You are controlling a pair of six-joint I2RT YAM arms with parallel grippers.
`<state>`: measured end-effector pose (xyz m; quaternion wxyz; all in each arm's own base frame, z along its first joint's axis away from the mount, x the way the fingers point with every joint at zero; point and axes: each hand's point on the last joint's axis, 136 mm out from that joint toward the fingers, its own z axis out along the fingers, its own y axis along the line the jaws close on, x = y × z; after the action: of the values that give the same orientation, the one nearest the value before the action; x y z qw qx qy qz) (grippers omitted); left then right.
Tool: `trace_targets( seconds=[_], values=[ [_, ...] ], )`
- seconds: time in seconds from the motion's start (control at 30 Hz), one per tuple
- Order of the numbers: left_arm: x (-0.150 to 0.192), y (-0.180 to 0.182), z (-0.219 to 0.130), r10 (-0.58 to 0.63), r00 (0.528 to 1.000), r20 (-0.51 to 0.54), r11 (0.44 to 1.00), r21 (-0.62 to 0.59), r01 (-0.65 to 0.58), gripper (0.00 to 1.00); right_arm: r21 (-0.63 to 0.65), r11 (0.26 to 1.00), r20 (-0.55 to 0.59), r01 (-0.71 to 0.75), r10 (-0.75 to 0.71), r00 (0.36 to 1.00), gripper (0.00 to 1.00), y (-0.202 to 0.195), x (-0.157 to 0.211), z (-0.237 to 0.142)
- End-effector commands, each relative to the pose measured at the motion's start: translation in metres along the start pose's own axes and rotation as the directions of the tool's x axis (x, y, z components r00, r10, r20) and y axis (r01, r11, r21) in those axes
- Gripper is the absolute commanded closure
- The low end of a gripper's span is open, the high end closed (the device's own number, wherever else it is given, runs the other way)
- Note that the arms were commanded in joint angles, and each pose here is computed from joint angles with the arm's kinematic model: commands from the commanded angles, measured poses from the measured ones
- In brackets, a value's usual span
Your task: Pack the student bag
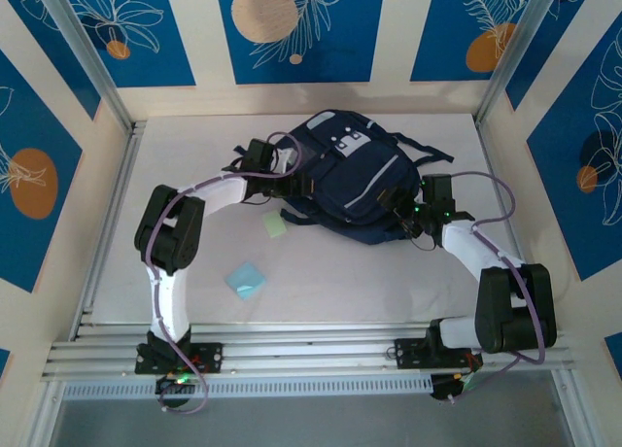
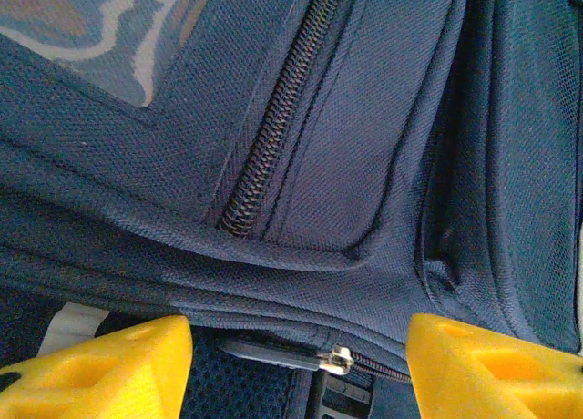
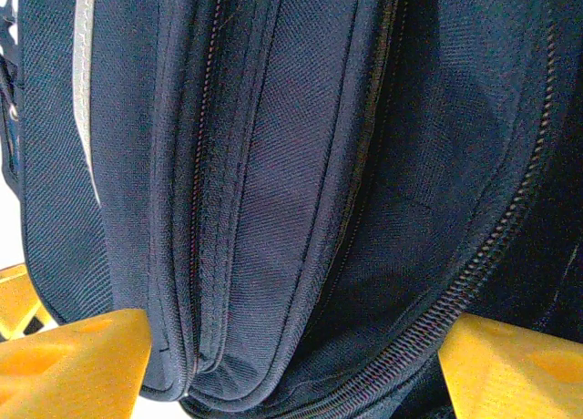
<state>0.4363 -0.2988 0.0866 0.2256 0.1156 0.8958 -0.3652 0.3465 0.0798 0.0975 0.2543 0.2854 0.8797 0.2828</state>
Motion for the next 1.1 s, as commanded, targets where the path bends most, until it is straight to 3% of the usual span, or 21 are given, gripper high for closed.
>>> trace_targets(
  seconds=[0.0, 0.23, 0.4, 0.57, 0.87, 0.93, 1.07],
  values=[
    [0.004, 0.005, 0.005, 0.007, 1.000, -0.004, 1.000, -0.030, -0.007, 0.36, -0.007, 1.000, -0.005, 0.000, 0.000, 1.000, 0.17, 0.000, 0.004, 0.004],
    [0.001, -0.011, 0.027, 0.044, 0.999, -0.023, 0.996, 0.078, -0.042, 0.36, -0.011, 1.000, -0.014, 0.003, -0.003, 1.000, 0.17, 0.002, 0.006, 0.005],
    [0.011, -0.036, 0.020, 0.074, 0.996, -0.045, 0.983, 0.170, -0.065, 0.41, -0.013, 1.000, -0.011, 0.006, -0.006, 1.000, 0.17, 0.003, 0.006, 0.005],
    [0.022, -0.044, 0.002, 0.091, 0.995, -0.046, 0.983, 0.166, -0.082, 0.45, -0.009, 1.000, -0.015, 0.010, -0.010, 1.000, 0.17, 0.003, 0.006, 0.006],
    [0.035, -0.036, 0.000, 0.146, 0.985, -0.094, 0.985, 0.104, -0.137, 0.49, -0.003, 1.000, -0.029, 0.001, -0.001, 1.000, 0.17, 0.000, 0.009, 0.010],
    [0.036, -0.034, 0.000, 0.166, 0.981, -0.103, 0.983, 0.090, -0.157, 0.53, -0.005, 1.000, -0.029, 0.001, -0.001, 1.000, 0.17, 0.001, 0.009, 0.010],
    [0.031, -0.027, 0.004, 0.208, 0.972, -0.112, 0.978, 0.053, -0.203, 0.72, -0.009, 1.000, -0.036, 0.002, -0.003, 0.999, 0.17, 0.003, 0.009, 0.011]
  ],
)
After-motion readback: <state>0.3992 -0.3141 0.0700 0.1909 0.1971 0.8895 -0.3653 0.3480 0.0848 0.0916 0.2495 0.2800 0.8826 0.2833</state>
